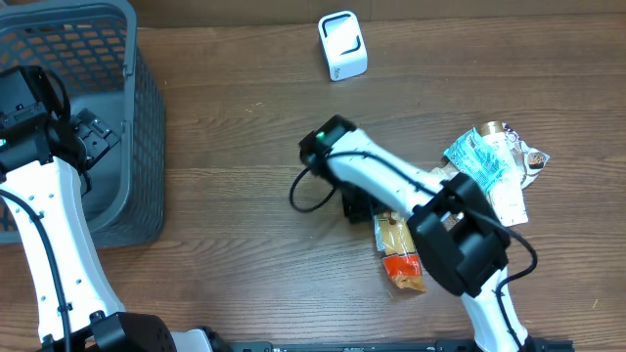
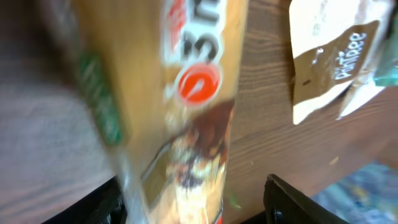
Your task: Scan the item barcode
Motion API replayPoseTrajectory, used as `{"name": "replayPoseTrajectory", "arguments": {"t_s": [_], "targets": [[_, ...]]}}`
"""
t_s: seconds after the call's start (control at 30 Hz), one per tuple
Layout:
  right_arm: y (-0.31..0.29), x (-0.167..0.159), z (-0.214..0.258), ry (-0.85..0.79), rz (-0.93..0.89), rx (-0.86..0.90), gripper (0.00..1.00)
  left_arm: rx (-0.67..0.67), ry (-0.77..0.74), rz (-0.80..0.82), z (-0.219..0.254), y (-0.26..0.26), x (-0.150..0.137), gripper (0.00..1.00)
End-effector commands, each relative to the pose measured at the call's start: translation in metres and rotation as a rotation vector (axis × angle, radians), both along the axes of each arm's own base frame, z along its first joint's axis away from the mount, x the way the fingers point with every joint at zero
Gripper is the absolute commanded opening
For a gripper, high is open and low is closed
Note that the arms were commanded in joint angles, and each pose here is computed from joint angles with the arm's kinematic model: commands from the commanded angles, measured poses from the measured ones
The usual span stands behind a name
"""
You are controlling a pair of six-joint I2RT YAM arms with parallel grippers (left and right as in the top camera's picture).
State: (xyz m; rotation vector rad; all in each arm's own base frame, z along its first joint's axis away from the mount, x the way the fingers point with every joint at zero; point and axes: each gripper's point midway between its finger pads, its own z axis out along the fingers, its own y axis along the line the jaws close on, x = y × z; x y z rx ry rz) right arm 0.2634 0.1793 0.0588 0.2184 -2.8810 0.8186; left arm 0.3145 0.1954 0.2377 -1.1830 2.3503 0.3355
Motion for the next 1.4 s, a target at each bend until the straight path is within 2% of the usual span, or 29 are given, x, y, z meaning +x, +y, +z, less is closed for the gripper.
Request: {"name": "replayPoseTrajectory", "arguments": {"t_s": [0.0,0.23,0.73,0.93,1.03,1.17,1.37], "targets": [[0.019,-0.001,0.026,-0.156,0.068,-0.036,0.70,-0.015,-0.004,0.009,-0.003,-0.002,0.001,1.00],[0.028,-0.015,0.007,-0.173,0.135,-0.053,0.86,-0.015,-0.004,0.009,-0.003,-0.002,0.001,0.99],[0.037,-0.035,-0.025,-0.142,0.206,-0.032,0.85,-0.015,-0.004,0.009,-0.003,-0.002,0.001,1.00],[0.025,-0.047,-0.049,-0.105,0.259,-0.054,0.79,-0.015,-0.004,0.008,-0.003,-0.002,0.001,1.00],[0.010,-0.052,-0.063,-0.094,0.269,-0.082,0.72,-0.015,-0.004,0.008,-0.003,-0.002,0.001,1.00],[-0.013,-0.056,-0.078,-0.095,0.277,-0.129,0.55,-0.015,-0.004,0.008,-0.003,-0.002,0.001,1.00],[-0.024,-0.059,-0.083,-0.071,0.299,-0.152,0.46,-0.015,-0.004,0.008,-0.003,-0.002,0.001,1.00]]}}
